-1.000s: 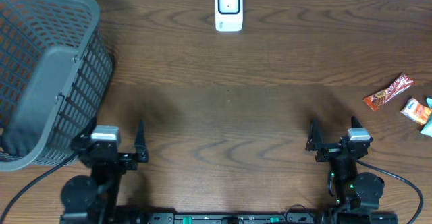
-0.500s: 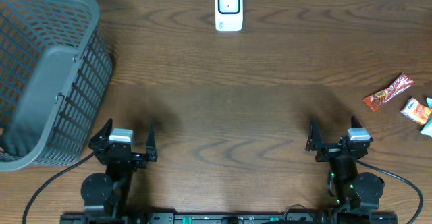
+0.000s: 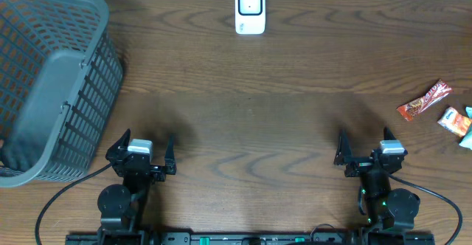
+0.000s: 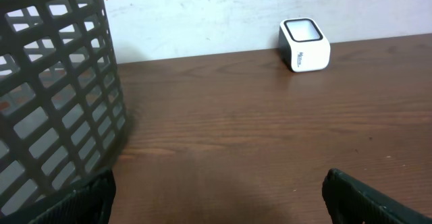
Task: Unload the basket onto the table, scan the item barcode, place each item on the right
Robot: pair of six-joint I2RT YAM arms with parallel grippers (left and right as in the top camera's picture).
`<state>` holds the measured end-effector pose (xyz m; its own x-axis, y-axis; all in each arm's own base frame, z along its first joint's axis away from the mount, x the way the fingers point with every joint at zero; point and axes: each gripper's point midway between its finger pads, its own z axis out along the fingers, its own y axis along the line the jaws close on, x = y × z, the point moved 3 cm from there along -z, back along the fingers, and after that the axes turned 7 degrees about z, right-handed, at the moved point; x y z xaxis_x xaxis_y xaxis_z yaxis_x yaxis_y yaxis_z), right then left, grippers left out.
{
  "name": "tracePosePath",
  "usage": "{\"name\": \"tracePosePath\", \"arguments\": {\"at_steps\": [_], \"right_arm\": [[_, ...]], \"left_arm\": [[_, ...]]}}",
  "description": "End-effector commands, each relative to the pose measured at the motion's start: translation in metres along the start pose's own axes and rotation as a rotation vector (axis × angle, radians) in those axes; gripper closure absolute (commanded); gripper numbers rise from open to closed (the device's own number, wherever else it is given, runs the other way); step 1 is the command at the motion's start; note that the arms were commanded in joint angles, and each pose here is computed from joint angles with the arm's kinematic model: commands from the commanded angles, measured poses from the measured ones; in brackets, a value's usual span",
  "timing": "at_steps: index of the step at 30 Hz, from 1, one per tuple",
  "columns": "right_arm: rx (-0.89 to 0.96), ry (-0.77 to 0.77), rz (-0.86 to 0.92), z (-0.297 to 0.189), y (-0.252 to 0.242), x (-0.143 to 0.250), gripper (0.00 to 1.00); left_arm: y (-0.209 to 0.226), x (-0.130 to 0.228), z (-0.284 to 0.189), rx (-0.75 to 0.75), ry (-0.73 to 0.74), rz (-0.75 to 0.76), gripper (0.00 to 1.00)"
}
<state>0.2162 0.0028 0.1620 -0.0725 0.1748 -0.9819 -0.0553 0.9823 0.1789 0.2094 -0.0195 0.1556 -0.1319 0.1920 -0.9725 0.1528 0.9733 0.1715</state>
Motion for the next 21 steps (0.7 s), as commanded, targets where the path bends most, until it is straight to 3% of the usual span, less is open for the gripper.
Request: {"name": "tracePosePath", "arguments": {"at_steps": [1, 21], "right_arm": [[-0.004, 0.001, 0.006, -0.0002, 0.001, 0.0006, 0.01], [-0.004, 0.001, 0.006, -0.0002, 0.001, 0.0006, 0.01]], "left_arm": [[-0.0035, 0.0112, 0.0024, 0.013, 0.021, 0.011, 0.02], [0.0017, 0.0121, 0.0058, -0.027, -0.01, -0.043, 0.02]]}}
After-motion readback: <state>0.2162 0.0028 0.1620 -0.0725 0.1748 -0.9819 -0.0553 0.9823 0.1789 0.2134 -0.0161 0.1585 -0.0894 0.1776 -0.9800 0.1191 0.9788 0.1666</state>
